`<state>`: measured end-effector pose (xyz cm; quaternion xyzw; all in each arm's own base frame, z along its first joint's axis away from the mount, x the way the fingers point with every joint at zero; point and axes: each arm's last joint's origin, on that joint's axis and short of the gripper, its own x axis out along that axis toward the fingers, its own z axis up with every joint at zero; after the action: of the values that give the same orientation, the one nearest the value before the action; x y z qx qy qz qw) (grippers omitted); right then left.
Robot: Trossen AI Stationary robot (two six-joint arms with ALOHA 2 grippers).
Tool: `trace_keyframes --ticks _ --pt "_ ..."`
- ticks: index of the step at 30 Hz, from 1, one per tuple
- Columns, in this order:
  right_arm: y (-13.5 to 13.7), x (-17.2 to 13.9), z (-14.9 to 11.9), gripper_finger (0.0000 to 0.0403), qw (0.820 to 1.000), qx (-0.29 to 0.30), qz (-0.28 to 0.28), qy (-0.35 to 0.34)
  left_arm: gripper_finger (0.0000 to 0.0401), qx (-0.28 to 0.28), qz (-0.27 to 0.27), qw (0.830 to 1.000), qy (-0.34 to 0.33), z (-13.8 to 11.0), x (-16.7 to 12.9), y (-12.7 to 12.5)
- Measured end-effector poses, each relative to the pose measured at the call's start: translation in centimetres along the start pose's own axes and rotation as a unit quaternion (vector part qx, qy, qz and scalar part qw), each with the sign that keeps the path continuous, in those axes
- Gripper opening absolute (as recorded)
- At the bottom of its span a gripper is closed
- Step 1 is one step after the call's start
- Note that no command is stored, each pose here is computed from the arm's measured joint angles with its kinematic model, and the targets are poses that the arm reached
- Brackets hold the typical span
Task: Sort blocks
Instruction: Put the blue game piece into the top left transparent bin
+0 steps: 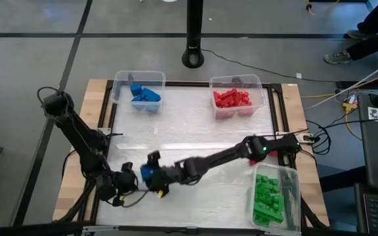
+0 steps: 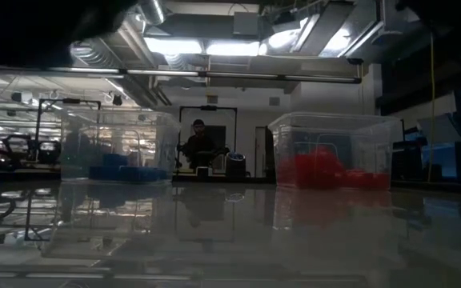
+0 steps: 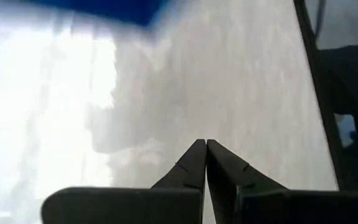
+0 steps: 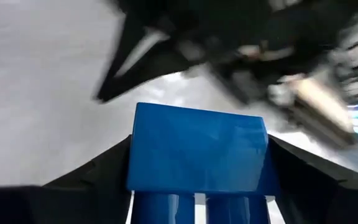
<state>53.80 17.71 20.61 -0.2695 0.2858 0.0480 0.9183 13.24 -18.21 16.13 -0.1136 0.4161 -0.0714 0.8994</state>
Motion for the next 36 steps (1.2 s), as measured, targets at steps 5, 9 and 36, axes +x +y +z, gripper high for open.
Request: trace_keyframes --ticks 5,9,36 --pt "-5.0 -2.8 0.7 0.0303 0.998 -0.035 -0.052 0.029 0.0003 0.011 0.032 0.999 -0.024 0.4 -1.3 0.8" --pt "-10.0 -4.7 0.9 0.0308 0.994 -0.046 -0.098 0.029 0.0003 0.024 0.056 0.998 -0.035 0.7 -1.9 1.5" --pt "-31.3 -4.5 -11.1 0.032 0.978 0.031 -0.197 0.062 0.0003 -0.001 0.175 0.983 -0.049 4.4 -2.1 6.7"
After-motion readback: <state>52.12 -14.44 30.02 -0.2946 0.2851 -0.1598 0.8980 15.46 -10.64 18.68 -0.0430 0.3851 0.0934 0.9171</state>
